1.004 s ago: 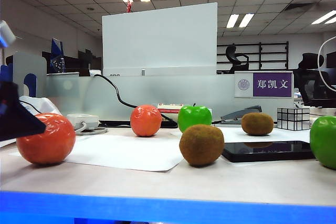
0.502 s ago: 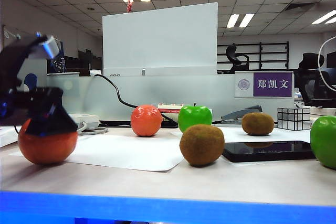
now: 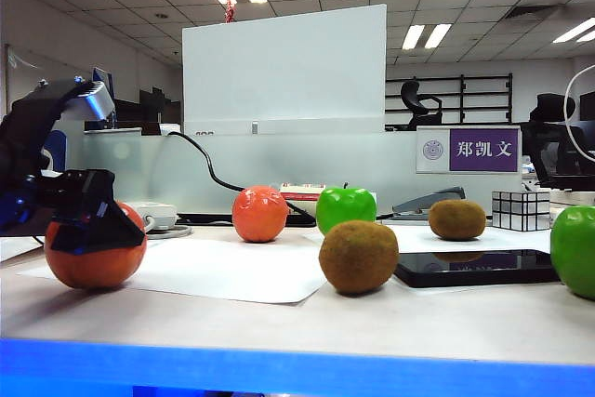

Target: Put the same fruits together.

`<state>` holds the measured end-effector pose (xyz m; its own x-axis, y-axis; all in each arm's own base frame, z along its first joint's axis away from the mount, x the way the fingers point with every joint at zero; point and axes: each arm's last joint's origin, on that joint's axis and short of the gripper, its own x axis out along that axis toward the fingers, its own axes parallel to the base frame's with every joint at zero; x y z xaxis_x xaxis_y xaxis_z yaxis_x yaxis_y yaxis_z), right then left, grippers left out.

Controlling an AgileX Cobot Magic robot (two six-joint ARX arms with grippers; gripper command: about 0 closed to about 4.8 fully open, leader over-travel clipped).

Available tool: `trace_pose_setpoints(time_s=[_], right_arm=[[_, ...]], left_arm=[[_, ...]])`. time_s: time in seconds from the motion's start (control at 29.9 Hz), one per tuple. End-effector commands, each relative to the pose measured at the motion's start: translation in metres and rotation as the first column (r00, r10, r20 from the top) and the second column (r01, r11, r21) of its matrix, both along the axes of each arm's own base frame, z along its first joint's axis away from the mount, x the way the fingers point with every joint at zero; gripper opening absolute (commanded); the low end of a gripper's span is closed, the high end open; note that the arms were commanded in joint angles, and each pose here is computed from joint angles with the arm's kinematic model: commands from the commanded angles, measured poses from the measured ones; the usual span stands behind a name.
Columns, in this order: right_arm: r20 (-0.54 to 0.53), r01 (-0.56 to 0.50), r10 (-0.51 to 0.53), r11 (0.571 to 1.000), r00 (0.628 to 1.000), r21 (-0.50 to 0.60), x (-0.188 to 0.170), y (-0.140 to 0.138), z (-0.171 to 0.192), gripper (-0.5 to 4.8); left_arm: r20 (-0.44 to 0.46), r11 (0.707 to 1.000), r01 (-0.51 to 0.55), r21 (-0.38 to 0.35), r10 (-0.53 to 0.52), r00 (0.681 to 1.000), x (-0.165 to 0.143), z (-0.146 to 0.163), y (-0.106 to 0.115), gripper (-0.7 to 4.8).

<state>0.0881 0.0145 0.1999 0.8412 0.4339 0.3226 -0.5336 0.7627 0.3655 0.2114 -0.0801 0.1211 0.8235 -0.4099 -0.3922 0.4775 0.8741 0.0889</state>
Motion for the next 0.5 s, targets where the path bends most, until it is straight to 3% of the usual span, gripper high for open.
trace_pose_setpoints(time_s=[0.03,0.27,0.5], right_arm=[[0.031,0.005,-0.005,1.0,0.999,-0.004,-0.001,0.0,0.004,2.52],[0.031,0.004,-0.004,1.0,1.0,-0.004,-0.001,0.0,0.004,2.52],[0.032,0.001,-0.001,1.0,1.0,-0.006,-0.002,0.0,0.004,2.52]], left_arm=[[-0.043,0.999,-0.025,0.038,0.027,0.999,-0.001,-0.005,0.001,-0.06],[0.041,0.999,0.006,0.036,-0.008,0.999,0.02,0.013,-0.007,-0.06],[0.06,0.998,0.053,0.034,-0.055,0.997,0.07,0.016,-0.027,-0.06]])
